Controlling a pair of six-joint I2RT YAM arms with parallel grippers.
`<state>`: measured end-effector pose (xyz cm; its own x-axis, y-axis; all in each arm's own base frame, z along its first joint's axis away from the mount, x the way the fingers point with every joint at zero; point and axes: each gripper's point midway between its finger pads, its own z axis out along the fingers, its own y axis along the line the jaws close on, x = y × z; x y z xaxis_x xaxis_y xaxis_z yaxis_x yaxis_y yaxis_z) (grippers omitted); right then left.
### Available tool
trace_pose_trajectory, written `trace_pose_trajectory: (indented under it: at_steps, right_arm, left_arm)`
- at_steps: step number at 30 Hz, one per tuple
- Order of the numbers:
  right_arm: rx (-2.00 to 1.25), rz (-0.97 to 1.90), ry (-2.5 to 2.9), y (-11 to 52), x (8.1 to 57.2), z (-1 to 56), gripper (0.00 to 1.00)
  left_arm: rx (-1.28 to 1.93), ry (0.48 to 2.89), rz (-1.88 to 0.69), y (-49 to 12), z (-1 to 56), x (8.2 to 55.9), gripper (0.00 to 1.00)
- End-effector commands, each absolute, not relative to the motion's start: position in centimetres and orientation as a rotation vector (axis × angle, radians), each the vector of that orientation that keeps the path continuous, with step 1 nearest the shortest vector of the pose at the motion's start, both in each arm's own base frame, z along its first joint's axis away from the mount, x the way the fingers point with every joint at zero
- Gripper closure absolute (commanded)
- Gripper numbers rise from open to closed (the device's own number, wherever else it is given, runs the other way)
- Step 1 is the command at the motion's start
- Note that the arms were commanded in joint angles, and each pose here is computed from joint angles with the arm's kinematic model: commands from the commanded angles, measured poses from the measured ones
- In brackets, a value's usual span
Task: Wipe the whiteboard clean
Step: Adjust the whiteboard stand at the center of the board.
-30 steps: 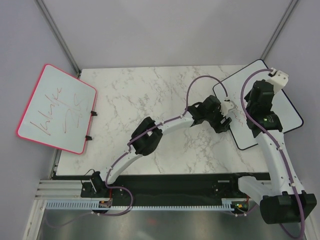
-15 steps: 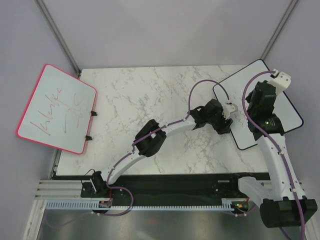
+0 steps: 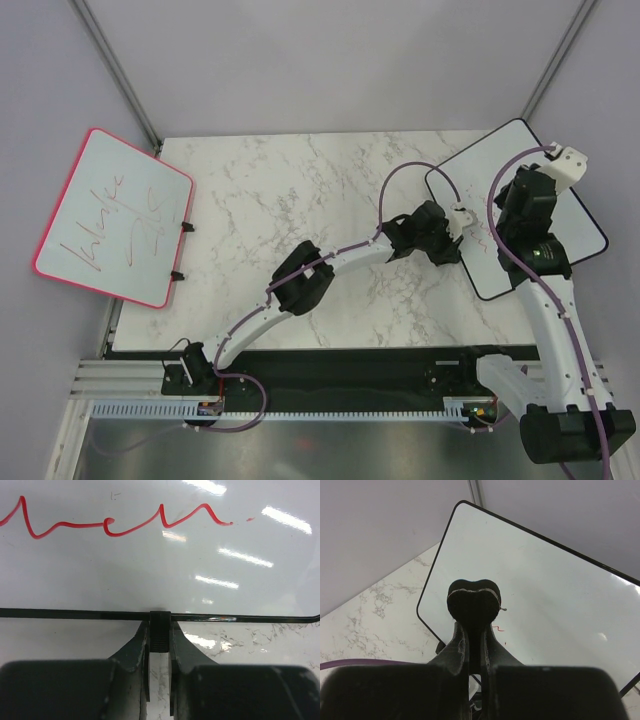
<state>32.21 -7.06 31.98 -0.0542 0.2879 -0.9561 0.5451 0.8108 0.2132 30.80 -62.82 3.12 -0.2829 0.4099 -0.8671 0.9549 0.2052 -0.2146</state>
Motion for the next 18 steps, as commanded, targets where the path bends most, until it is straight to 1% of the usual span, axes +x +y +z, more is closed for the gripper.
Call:
trace_pose_trajectory:
  at_steps: [1,5,7,8,10,12,18]
  right_arm:
    - [0.671,-0.235,1.607,-7.4,31.2,33.0,1.0]
    - [0.669,-0.234,1.595,-7.4,30.6,33.4,1.0]
    - [0.67,-0.231,1.589,-7.4,30.4,33.6,1.0]
    - [0.668,-0.23,1.59,-7.4,30.3,33.6,1.0]
    - [0.667,-0.231,1.596,-7.4,30.1,33.5,1.0]
    - [0.666,-0.226,1.598,-7.3,30.0,33.5,1.0]
    - [0.658,-0.193,1.616,-6.8,29.5,32.9,1.0]
  left_arm:
    - [1.282,1.816,-1.06,-63.6,2.3,29.7,0.98]
    - [1.231,1.896,-1.031,-63.3,1.3,29.7,0.98]
    - [1.218,1.969,-0.997,-62.7,-0.1,29.0,0.98]
    - [1.208,1.988,-1.002,-62.6,0.0,28.6,0.98]
    - [1.21,2.026,-0.974,-62.5,-0.4,27.6,0.98]
    - [1.198,2.064,-1.01,-62.6,0.1,26.3,0.98]
    - [1.243,2.167,-0.938,-61.2,-2.1,22.5,0.98]
